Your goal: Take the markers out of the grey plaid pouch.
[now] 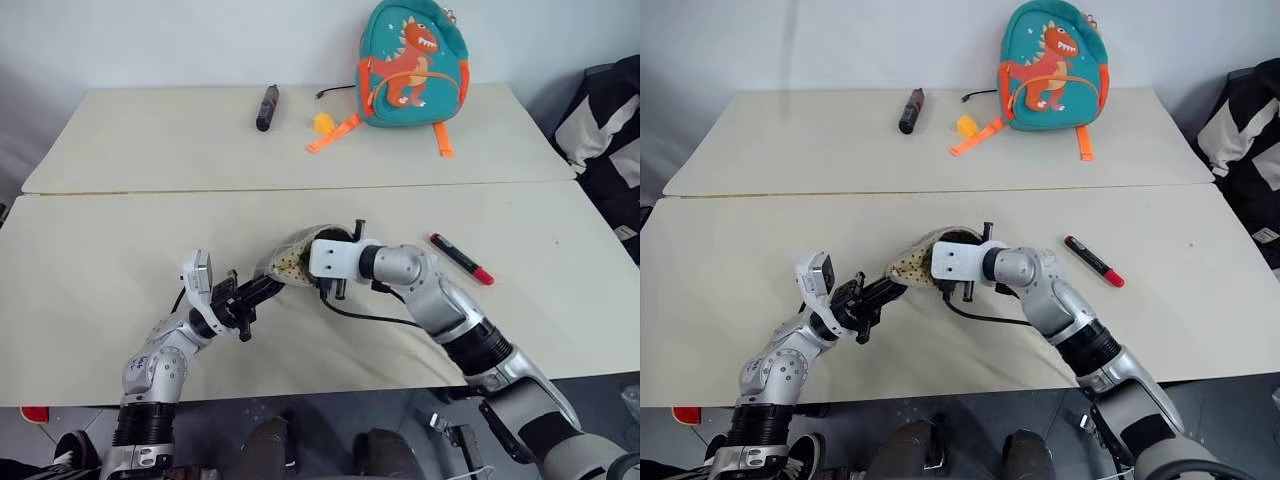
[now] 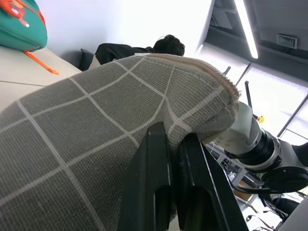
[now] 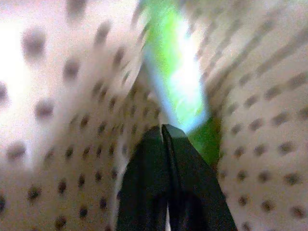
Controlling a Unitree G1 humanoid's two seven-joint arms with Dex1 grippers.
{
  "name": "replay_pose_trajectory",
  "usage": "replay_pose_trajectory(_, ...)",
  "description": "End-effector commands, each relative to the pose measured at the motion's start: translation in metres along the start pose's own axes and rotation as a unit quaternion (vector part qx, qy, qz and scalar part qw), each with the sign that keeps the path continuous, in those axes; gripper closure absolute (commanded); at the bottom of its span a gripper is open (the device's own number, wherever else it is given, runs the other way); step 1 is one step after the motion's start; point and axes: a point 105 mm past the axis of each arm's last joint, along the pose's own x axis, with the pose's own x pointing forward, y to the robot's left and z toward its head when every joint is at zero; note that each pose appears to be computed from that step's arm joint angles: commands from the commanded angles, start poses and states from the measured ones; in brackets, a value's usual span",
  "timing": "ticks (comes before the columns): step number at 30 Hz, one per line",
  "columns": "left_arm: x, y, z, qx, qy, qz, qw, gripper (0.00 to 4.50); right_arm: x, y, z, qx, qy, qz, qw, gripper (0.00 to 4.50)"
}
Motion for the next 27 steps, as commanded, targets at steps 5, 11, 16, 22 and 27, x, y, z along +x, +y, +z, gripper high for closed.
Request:
replay_pose_trajectory(5, 0.011, -0.02, 0.006, -0.016, -0.003, -0.058, 0.998, 4.5, 0.005, 0.0, 0.022, 0.004, -0.04, -0.025, 0.999, 1.9)
replay_pose_trajectory(11, 0.012, -0.031, 0.005, -0.058, 0.012, -0.086, 0.995, 4.5, 0.008, 0.009, 0.02, -0.015, -0.038, -0.008, 0.999, 1.9)
replay_pose_trajectory(16, 0.009, -0.033, 0.002, -0.067, 0.017, -0.084, 0.994, 4.5, 0.017, 0.021, 0.023, 0.01, -0.053, 0.006, 0.999, 1.9)
replay_pose_trajectory(22, 0.008, -0.034, 0.0, -0.068, 0.02, -0.082, 0.994, 4.5, 0.024, 0.019, 0.031, 0.037, -0.077, -0.012, 0.996, 2.55)
replay_pose_trajectory(27, 0.008, -0.035, 0.001, -0.065, 0.018, -0.081, 0.994, 4.5, 0.025, 0.018, 0.033, 0.049, -0.088, -0.016, 0.995, 4.27)
